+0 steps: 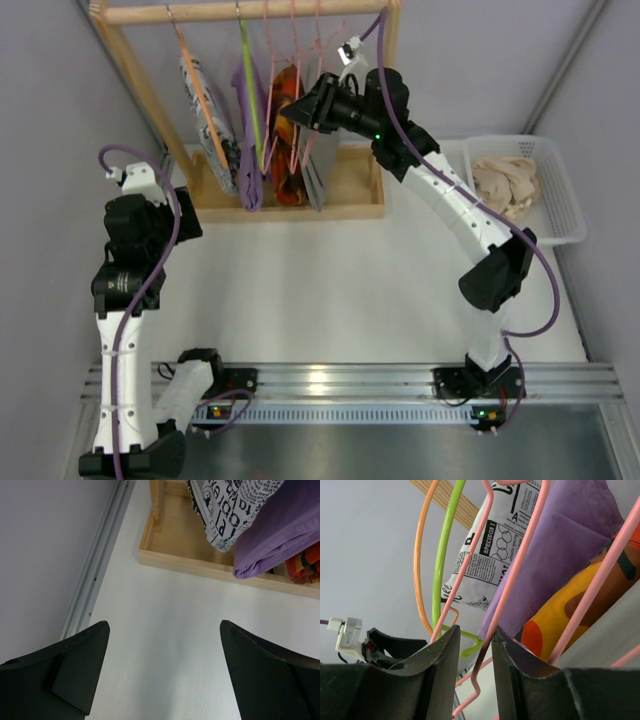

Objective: Remove the trousers from the hanger

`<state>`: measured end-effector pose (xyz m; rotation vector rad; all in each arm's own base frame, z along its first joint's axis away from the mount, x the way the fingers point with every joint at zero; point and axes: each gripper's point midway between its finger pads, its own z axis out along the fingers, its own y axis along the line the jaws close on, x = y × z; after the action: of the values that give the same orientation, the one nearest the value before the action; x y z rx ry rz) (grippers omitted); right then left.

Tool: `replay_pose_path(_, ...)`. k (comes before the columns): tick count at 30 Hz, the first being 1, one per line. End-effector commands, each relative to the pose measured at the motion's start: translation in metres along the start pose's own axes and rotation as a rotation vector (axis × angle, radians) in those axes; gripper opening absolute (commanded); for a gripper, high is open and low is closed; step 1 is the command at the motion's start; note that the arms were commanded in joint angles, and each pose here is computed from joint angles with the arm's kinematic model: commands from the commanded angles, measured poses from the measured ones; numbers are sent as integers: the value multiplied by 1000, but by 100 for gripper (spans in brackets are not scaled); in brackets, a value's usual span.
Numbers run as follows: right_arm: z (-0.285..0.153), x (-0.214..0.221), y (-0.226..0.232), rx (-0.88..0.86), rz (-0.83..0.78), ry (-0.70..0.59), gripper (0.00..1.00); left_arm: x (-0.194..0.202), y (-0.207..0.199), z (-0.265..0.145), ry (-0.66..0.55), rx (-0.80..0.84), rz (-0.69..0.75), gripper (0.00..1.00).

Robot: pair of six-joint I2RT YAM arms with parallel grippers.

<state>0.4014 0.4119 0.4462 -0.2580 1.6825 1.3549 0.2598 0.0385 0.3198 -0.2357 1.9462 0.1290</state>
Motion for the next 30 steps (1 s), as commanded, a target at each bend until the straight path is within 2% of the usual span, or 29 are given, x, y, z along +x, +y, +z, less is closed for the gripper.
replay_pose_path(1,1,-13,12,-53,-7,-36,33,-9,-1,-1,-40,10,-16,99)
replay_pose_path(8,-1,-17,2,-54,7,-39,26,-7,-2,-1,-37,13,-18,99)
replay_pose_path(13,-6,-26,5,-146,62,-43,26,-6,-5,1,-30,26,-26,99)
replay_pose_path(19,-3,-22,-9,-171,141,-35,24,-10,-5,1,-34,30,-33,99)
replay_pose_path(22,-2,-22,-7,-191,169,-28,12,-10,-5,3,-29,30,-38,99)
replay_pose_path(23,-2,-22,-6,-195,172,-27,4,-10,-5,2,-30,31,-38,99)
replay_pose_path(24,-3,-23,-3,-202,169,-28,1,-10,-4,1,-34,28,-38,99)
replay_pose_path(30,-17,-35,29,-312,107,-41,0,-6,-5,3,-22,35,-41,99)
